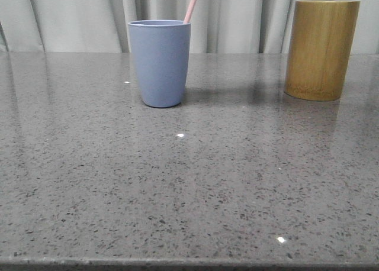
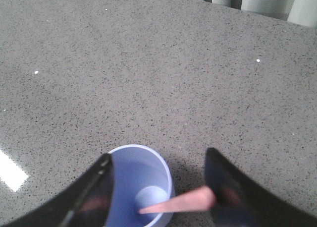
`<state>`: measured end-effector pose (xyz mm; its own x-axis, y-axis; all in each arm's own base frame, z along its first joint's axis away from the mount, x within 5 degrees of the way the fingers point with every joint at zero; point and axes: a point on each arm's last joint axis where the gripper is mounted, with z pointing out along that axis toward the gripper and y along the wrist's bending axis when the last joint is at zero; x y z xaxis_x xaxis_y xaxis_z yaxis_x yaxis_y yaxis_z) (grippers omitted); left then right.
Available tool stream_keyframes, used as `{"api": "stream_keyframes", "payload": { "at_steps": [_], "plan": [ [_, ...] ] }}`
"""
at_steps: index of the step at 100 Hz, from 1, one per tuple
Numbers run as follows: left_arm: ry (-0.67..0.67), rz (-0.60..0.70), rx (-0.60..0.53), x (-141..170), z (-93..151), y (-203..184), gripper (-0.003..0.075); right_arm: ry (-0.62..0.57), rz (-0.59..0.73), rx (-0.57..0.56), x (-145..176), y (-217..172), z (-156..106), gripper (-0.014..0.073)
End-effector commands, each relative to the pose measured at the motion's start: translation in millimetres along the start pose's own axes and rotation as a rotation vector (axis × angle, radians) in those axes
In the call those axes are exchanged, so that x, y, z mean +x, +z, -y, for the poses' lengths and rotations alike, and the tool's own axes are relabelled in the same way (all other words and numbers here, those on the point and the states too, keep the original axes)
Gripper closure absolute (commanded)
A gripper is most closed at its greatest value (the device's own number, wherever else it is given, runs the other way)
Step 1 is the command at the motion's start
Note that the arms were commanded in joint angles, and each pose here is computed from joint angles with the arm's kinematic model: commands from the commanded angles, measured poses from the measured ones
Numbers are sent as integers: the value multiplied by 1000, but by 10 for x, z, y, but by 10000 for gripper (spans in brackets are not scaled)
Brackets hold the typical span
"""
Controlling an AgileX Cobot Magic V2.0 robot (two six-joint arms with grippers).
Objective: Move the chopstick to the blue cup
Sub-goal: 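Open the right gripper to release the chopstick and withdraw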
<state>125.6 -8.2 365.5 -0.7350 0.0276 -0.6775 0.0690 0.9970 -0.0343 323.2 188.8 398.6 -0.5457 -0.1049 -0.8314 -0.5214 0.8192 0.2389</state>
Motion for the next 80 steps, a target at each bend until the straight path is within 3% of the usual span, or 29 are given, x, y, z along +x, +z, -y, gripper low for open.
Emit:
{"api": "stream_keyframes", "payload": {
  "at_steps": [1, 30, 49, 80],
  "plan": [
    [-5, 80, 0, -88, 3, -70, 152, -12, 145, -21, -232, -320, -103, 78],
    [-5, 80, 0, -88, 3, -70, 152, -120, 162, 29, -304, -874, -178, 75],
    [-5, 82, 0, -90, 3, -71, 152, -161, 174, 182, -308, -1289, -57, 75],
    [-5, 82, 0, -90, 3, -71, 152, -125, 266, 442, -259, -2110, 321, 75]
  ]
}}
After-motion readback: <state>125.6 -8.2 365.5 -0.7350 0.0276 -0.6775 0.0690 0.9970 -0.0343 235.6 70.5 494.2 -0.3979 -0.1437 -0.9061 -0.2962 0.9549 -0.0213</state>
